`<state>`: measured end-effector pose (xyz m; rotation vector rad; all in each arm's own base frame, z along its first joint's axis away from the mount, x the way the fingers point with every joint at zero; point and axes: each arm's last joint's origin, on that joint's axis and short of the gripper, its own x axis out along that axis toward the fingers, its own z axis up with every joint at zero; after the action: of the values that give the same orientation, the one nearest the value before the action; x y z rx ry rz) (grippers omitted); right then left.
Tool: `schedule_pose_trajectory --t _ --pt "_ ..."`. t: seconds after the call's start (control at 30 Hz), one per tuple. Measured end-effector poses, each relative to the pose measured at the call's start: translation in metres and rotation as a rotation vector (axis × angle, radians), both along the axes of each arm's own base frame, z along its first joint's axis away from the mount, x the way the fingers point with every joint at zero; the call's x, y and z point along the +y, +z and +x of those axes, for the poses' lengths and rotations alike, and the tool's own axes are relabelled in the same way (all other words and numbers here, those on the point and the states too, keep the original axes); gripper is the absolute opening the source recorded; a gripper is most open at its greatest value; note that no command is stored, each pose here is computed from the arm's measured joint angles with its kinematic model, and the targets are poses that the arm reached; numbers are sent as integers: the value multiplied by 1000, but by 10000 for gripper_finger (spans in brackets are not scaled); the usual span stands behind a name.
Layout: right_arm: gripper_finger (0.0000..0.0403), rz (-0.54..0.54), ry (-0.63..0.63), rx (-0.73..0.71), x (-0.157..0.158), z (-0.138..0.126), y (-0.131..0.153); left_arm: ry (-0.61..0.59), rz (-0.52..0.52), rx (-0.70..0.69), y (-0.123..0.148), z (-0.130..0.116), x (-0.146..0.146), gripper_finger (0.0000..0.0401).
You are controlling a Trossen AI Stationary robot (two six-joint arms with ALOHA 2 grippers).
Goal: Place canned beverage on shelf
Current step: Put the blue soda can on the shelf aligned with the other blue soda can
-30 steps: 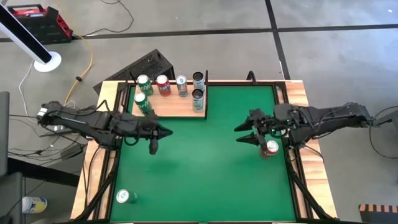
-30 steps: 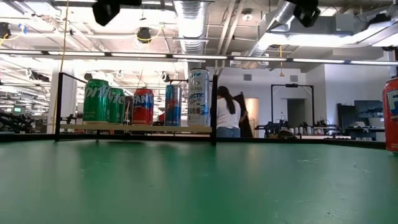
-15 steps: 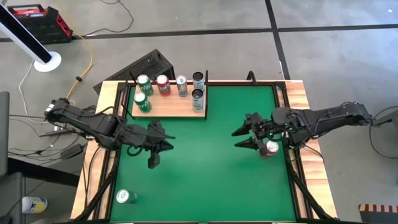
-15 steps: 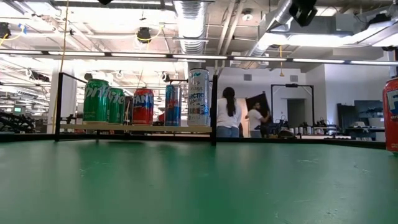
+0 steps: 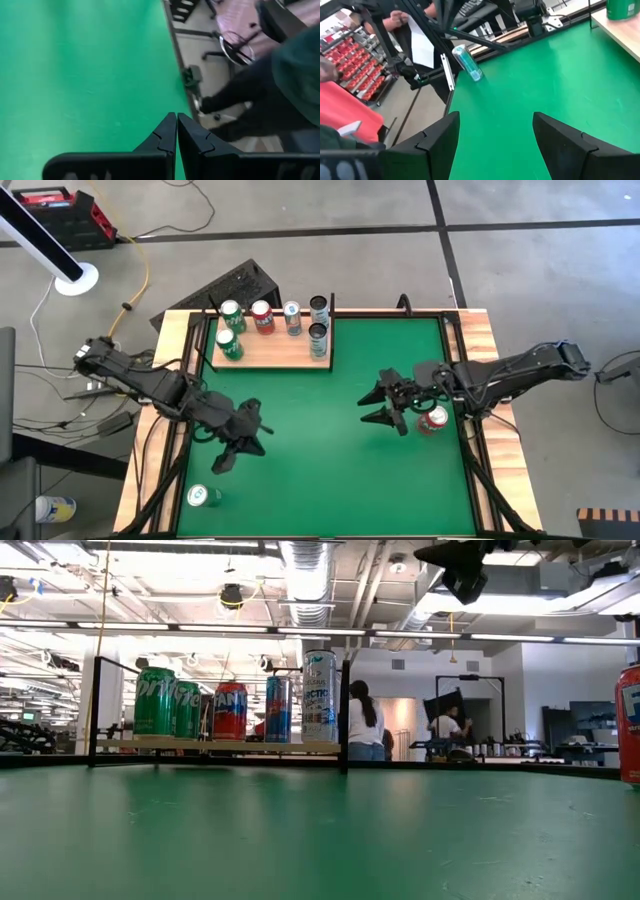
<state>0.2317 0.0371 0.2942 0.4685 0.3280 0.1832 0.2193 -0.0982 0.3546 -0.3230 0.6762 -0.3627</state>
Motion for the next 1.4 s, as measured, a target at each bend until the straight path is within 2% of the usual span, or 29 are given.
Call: schedule_pose_trajectory --t 0.23,0.4,0.57,0.7,0.87,1.2,1.4 --pt "274 1 6 -29 1 0 3 -61 -39 40 9 -14 -22 0" --pt "274 -41 14 -37 1 0 2 -94 5 77 17 -25 -41 0" --pt "274 -80 -11 -47 -7 2 3 -193 -1 248 2 -33 -58 0" --pt "274 -81 -37 -46 -12 2 3 -237 38 360 -12 -36 -67 16" --pt "275 -84 -40 -45 -13 2 2 -249 56 441 -21 -36 -72 79" --pt "275 -92 -38 -37 -13 2 2 -232 75 505 -24 -45 -75 259" --pt "275 -93 -37 -37 -13 2 1 -237 80 536 -26 -54 -83 325"
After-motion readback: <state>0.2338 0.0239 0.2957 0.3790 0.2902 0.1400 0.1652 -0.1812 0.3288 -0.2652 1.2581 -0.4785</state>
